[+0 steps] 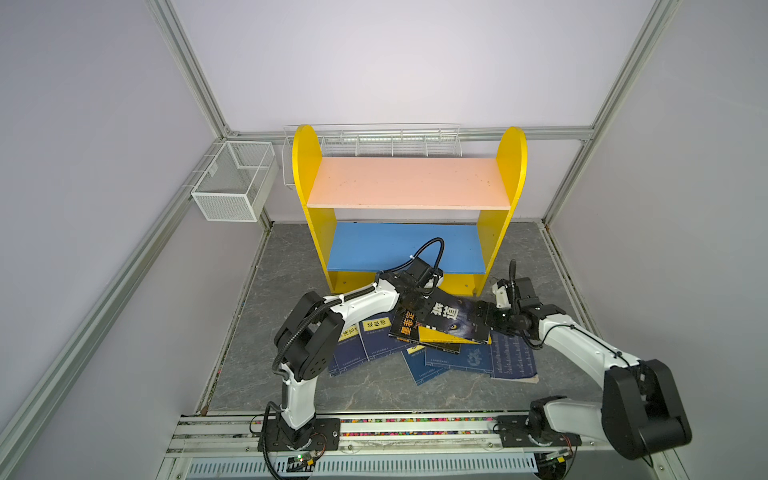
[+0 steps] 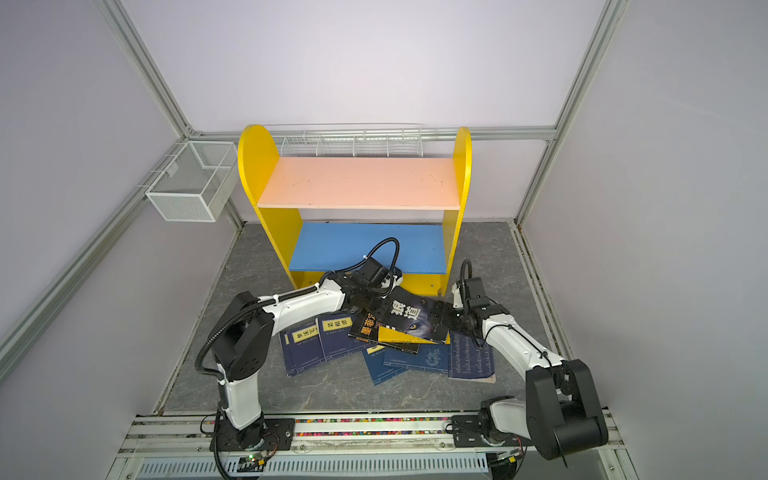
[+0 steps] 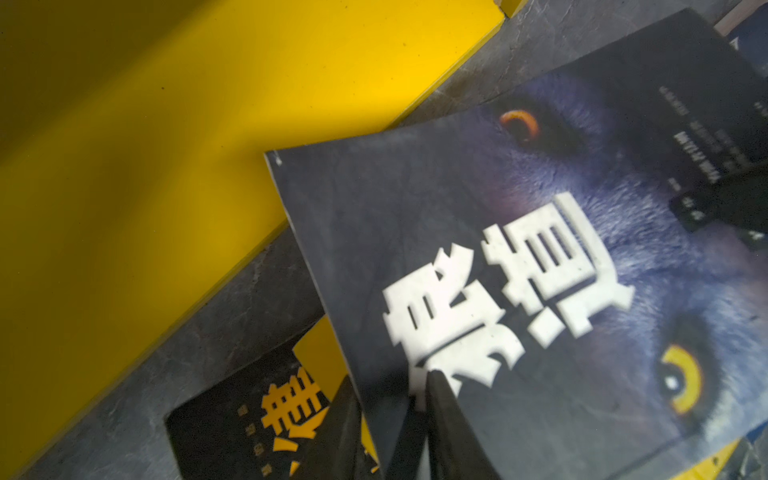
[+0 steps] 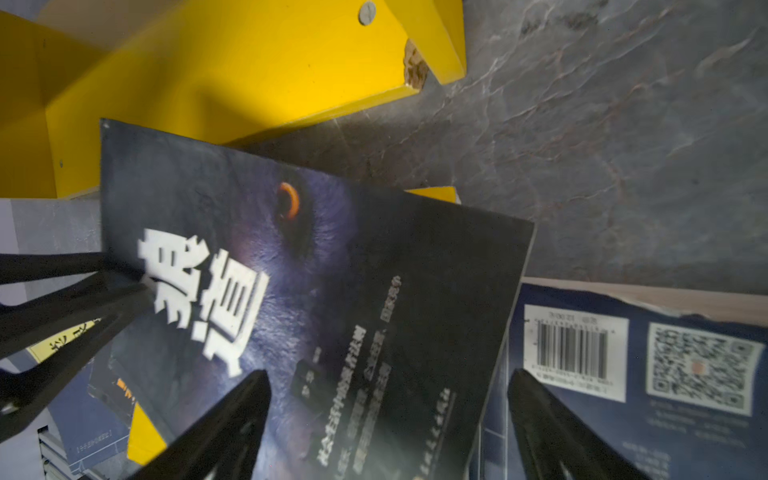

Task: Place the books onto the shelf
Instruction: 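Grasp the dark wolf-eye book's edges with both grippers and lift it, then carry the held book upright onto the blue shelf with both grippers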

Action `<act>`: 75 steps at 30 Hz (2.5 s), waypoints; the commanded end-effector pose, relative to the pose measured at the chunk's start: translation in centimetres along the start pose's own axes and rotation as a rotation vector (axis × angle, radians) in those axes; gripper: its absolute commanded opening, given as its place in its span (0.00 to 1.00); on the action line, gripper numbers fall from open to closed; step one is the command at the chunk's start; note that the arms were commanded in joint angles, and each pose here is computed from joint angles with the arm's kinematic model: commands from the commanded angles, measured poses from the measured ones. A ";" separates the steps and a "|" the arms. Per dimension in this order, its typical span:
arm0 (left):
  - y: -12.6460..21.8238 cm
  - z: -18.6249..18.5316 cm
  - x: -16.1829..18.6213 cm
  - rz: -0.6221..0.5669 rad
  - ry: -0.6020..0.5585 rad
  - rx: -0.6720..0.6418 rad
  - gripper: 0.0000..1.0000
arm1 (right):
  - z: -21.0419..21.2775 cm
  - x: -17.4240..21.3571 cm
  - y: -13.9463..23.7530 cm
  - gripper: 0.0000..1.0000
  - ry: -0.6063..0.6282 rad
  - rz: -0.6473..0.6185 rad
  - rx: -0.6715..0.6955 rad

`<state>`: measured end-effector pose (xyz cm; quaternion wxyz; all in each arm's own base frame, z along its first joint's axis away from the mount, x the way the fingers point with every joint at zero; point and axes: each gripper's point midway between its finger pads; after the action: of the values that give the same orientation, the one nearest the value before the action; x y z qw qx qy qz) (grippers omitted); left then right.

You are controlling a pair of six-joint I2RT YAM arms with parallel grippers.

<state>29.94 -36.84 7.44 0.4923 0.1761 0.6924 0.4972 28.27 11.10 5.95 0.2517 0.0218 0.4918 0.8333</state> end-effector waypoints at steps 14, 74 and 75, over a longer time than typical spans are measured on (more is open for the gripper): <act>-1.8 -2.5 6.0 0.213 -0.021 0.102 0.25 | 1.3 -1.7 -0.1 0.70 -0.072 -0.055 -0.153; 20.1 4.8 0.9 -0.778 0.582 0.540 0.92 | 27.4 -6.9 17.8 0.07 0.341 -0.407 -0.953; 20.1 4.9 0.8 -0.783 0.583 0.544 0.91 | 27.8 -7.0 17.3 0.07 0.330 -0.401 -0.959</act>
<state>29.59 -24.32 22.95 0.3590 -0.1350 0.9111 0.1511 34.41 22.97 31.91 0.2766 -0.2897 0.1457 0.9046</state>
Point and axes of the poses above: each gripper's point midway between its finger pads, its own y axis back along the fingers, its own z axis along the line the jaws close on, x = y × z, and after that the axes turned 10 degrees about -y, right-handed
